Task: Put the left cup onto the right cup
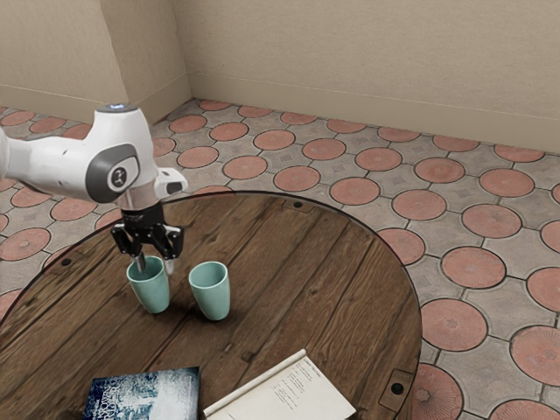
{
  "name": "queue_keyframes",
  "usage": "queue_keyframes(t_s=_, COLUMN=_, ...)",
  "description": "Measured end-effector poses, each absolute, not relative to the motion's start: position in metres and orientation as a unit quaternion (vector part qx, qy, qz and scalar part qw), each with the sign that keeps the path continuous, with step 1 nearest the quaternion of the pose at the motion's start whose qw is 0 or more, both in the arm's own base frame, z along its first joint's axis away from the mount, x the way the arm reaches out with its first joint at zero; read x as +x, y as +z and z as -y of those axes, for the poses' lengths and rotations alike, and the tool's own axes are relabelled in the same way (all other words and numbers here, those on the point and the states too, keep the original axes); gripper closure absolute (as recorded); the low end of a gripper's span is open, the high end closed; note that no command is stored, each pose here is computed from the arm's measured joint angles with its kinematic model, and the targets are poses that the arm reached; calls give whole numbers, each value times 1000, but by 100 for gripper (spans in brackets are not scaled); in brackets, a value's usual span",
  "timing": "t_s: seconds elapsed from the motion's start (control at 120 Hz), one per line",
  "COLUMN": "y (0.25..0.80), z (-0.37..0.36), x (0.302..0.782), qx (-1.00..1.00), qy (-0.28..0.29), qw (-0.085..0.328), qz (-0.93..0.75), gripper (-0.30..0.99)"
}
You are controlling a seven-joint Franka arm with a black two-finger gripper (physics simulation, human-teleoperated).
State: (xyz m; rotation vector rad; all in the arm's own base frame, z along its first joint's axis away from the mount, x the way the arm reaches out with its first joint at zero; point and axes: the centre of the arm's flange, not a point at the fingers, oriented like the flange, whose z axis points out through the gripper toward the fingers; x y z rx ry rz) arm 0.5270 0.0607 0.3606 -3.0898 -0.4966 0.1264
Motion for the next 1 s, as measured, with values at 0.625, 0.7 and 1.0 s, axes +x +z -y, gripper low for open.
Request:
queue_keyframes(t_s=0.625, y=333, z=-66, x=535, qx=-986, qy=49, qw=4, qz=160, gripper=34)
queue_keyframes(t_s=0.7, y=332, z=-68, x=535, qx=-986, qy=49, qw=4, qz=161, gripper=35)
queue_keyframes(t_s=1.0, y=330, z=-75, x=535, qx=-985, qy=48, qw=4, qz=167, gripper=54)
